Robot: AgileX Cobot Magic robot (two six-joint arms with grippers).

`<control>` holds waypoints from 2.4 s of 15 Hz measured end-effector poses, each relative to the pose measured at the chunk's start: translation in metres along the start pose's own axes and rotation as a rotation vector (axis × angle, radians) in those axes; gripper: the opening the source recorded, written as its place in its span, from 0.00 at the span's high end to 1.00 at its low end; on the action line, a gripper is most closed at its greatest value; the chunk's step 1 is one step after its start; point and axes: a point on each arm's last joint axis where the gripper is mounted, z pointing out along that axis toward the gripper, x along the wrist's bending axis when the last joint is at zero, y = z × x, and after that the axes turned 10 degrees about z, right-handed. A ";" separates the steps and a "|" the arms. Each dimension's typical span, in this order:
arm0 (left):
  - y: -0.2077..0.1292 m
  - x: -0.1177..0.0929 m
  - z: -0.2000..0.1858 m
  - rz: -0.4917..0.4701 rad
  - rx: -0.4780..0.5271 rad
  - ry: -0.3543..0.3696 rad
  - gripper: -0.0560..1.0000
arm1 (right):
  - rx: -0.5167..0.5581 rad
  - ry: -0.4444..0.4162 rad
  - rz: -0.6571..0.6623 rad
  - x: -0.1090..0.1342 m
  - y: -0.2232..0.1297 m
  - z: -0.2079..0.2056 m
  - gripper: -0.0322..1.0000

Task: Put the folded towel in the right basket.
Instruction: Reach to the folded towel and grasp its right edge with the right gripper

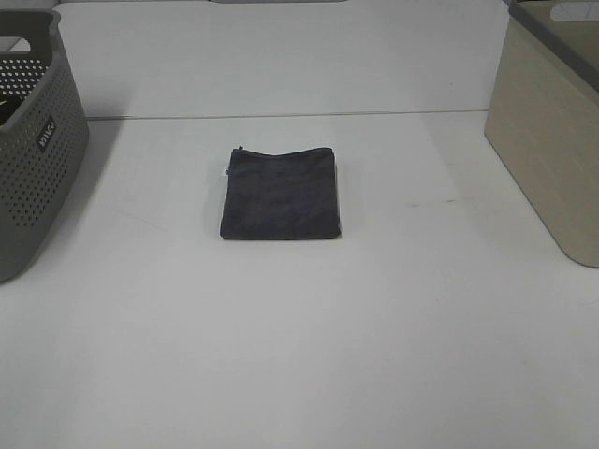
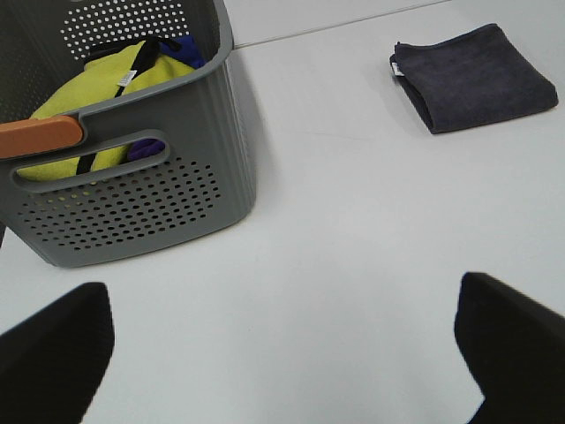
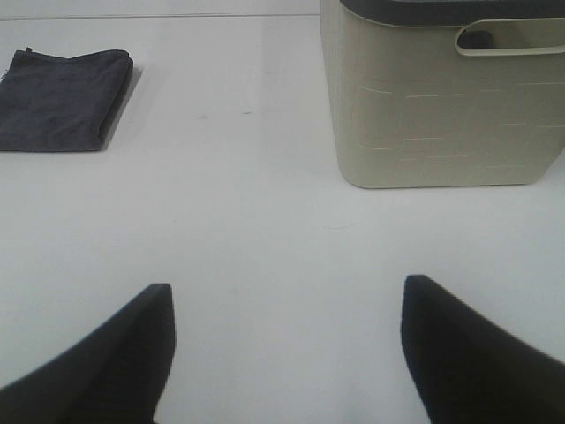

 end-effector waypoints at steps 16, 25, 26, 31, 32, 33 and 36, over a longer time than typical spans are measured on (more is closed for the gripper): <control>0.000 0.000 0.000 0.000 0.000 0.000 0.01 | 0.000 0.000 0.000 0.000 0.000 0.000 0.32; 0.000 0.000 0.000 0.000 0.000 0.000 0.01 | 0.000 0.000 0.000 0.000 0.000 0.000 0.32; 0.000 0.000 0.000 0.000 0.000 0.000 0.01 | 0.000 0.000 0.000 0.000 0.000 0.000 0.32; 0.000 0.000 0.000 0.000 0.000 0.000 0.01 | 0.000 0.000 0.000 0.000 0.000 0.000 0.32; 0.000 0.000 0.000 0.000 0.000 0.000 0.01 | 0.000 0.000 0.000 0.000 0.000 0.000 0.32; 0.000 0.000 0.000 0.000 0.000 0.000 0.01 | 0.000 0.000 0.000 0.000 0.000 0.000 0.32; 0.000 0.000 0.000 0.000 0.000 0.000 0.01 | 0.000 0.000 0.000 0.000 0.000 0.000 0.32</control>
